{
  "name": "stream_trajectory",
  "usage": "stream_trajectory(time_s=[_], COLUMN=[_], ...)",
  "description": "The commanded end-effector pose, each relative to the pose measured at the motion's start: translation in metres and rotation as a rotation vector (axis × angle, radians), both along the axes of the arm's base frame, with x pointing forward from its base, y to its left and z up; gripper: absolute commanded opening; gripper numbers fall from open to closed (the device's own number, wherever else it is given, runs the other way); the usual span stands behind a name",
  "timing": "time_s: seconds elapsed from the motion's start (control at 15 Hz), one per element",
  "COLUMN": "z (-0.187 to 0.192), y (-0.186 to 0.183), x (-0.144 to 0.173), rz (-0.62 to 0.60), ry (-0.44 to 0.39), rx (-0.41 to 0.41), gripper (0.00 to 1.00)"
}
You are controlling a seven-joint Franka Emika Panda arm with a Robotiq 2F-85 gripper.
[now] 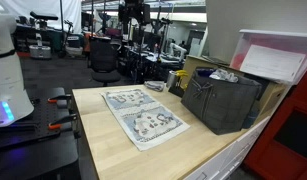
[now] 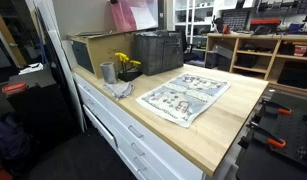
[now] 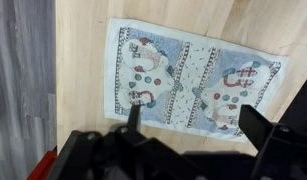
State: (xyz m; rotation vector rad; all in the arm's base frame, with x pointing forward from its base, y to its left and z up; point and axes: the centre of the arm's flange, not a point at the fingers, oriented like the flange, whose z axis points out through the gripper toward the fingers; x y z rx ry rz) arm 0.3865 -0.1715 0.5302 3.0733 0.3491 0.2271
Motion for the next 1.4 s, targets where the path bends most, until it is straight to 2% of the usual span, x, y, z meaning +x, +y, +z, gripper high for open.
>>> stream_trajectory(time_s=[0.0, 0.8, 1.33], z=[0.0, 0.0, -0.049], y=[0.0, 0.0, -0.038], x=[0.0, 0.0, 0.055], rz=[0.0, 0.0, -0.045], ry=[0.0, 0.0, 0.07], rx=[0.0, 0.0, 0.05], gripper=[1.0, 1.0, 1.0])
